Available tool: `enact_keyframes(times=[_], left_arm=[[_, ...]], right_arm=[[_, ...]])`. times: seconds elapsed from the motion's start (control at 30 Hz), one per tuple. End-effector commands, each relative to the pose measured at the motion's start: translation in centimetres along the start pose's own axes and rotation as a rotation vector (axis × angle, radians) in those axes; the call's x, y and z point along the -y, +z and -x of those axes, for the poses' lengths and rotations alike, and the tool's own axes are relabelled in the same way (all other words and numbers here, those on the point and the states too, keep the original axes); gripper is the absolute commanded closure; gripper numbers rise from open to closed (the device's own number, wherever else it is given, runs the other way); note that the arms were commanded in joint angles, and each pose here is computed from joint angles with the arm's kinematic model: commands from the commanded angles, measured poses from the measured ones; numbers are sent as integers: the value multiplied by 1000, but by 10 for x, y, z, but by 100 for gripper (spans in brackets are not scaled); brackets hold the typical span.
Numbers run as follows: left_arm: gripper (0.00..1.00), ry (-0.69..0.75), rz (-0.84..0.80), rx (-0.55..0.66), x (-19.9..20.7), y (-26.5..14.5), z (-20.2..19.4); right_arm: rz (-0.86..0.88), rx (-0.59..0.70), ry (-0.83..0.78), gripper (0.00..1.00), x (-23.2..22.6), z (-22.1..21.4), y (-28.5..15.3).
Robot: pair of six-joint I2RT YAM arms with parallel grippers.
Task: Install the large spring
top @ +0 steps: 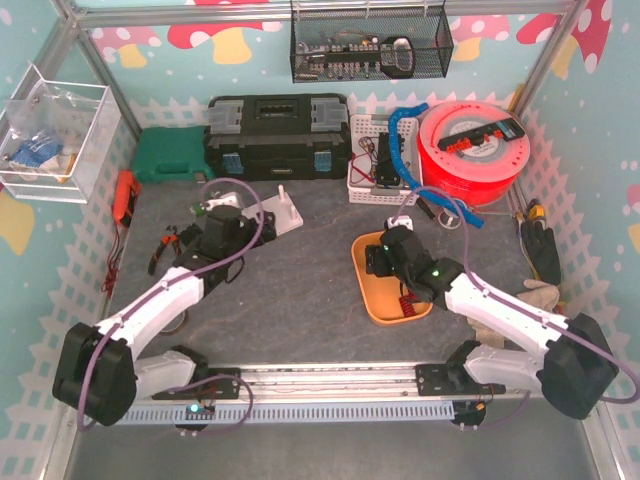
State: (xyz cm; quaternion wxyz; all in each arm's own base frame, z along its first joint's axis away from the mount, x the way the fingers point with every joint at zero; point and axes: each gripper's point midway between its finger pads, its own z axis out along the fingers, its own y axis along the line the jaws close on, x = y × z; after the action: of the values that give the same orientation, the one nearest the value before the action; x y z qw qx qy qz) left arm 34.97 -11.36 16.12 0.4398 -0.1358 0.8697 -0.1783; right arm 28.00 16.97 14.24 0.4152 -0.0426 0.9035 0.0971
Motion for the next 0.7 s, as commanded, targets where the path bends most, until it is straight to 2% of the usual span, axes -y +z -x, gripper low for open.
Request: enact_keyframes(times=[0.0, 0.13, 0.27, 0.5, 0.67], left_arm=[[1, 136, -200, 14, 57, -4, -11], [1, 192, -358, -2, 73, -8, -42], [1, 238, -410, 18, 80, -12, -51], [1, 270, -374, 61, 72, -14, -49], [1, 265, -368, 92, 70, -21, -44]], right_arm=[[-97, -289, 76, 20, 22, -58, 2], [-127, -376, 137, 33, 41, -81, 5], [-181, -420, 147, 45, 57, -93, 4], [-285, -484, 124, 56, 75, -103, 8], [-307, -509, 121, 57, 77, -109, 12]])
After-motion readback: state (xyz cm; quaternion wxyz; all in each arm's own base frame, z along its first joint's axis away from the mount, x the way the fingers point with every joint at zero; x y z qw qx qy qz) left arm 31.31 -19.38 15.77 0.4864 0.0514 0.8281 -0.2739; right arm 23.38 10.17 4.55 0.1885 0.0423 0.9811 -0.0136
